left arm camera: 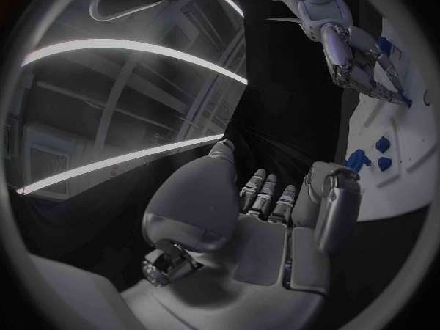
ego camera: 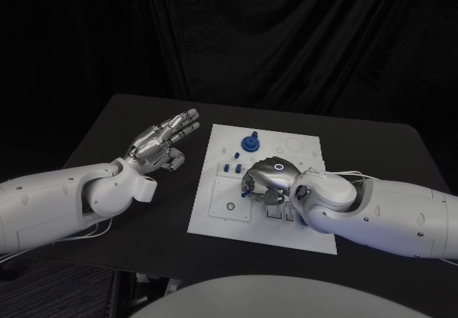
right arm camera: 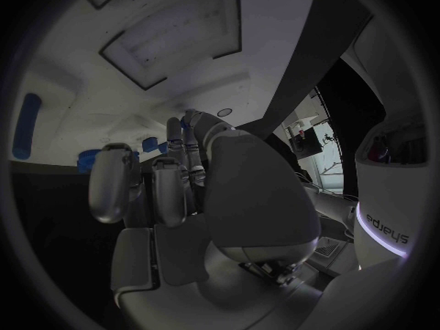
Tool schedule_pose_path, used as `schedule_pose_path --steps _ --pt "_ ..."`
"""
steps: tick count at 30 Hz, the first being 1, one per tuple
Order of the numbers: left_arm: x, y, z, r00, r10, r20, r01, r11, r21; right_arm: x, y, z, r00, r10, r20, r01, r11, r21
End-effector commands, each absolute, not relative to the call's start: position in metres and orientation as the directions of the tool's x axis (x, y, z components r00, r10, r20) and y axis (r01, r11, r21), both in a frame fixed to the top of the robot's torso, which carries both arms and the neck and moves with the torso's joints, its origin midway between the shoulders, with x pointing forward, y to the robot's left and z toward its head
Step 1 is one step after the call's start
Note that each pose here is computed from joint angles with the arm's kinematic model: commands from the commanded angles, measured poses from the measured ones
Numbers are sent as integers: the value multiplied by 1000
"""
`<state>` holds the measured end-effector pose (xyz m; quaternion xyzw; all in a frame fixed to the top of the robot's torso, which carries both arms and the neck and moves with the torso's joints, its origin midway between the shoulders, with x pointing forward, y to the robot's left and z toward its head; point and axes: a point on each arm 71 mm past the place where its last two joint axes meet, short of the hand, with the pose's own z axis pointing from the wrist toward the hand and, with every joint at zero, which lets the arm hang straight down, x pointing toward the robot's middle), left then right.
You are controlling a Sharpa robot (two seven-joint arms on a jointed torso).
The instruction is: Assemble the parts on the task board
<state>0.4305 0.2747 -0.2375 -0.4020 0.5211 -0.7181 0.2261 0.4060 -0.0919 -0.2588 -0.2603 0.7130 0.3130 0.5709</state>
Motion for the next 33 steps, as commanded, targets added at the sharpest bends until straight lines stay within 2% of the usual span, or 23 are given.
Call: schedule_pose_path --steps 1,33 --pt "430 274 -235 -583 -730 357 -67 -395 -916 404 -92 -262 -214 -24 -976 -725 674 143" --pt "430 273 -240 -587 -724 362 -99 -380 -920 400 -83 -262 -223 -34 -974 -743 652 148"
